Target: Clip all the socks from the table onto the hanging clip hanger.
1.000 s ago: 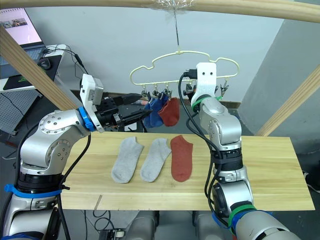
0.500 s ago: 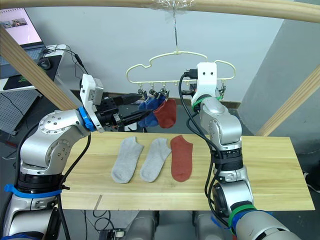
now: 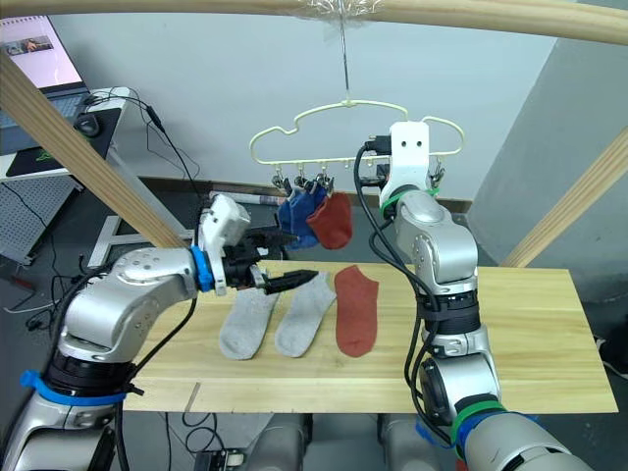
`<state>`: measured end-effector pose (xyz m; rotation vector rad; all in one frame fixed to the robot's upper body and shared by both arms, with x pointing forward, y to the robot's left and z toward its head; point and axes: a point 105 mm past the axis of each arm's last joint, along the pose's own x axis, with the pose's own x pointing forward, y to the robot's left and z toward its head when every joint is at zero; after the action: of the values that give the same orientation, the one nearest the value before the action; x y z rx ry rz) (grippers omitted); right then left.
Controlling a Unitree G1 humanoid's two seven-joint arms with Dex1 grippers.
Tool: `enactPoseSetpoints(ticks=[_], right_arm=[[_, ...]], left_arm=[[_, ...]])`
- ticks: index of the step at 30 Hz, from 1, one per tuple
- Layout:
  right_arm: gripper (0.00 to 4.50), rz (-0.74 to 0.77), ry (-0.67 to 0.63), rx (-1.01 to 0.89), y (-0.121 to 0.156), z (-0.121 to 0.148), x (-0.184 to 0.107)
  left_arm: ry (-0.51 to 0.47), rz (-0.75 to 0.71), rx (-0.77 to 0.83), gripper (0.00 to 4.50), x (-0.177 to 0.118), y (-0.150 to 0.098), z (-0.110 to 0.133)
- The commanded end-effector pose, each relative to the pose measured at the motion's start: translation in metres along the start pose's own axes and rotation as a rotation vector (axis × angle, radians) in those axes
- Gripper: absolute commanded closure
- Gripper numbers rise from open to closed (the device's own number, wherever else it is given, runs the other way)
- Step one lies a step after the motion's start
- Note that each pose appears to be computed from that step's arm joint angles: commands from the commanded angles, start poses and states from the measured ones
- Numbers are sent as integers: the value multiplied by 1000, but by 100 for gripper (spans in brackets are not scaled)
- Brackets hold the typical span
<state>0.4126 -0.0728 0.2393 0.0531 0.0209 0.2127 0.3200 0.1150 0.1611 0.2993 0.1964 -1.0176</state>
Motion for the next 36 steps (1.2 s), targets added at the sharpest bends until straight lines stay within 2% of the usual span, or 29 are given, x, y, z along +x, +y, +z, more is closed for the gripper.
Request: enactPoseSetpoints(ticks=[1,8,13,22,26,36], right_arm=[[440,7,-66,-8,4,18,-5],[440,11,-70,-11,7,19,-5],[440,8,-73,-12,5,20,-6],[440,1,-74,-11,4,21,-7],[440,-2,-75,-11,3,21,-8],[440,-20,-74,-9,-1,21,-10]], left_arm=[[-6,14,32,4,16,-6,-10],[86,12,78,4,64,-22,-45],[114,99,115,4,88,-14,-60],[148,130,87,4,113,-14,-76],[148,144,81,4,124,-14,-75],[276,161,73,4,138,-12,-93]])
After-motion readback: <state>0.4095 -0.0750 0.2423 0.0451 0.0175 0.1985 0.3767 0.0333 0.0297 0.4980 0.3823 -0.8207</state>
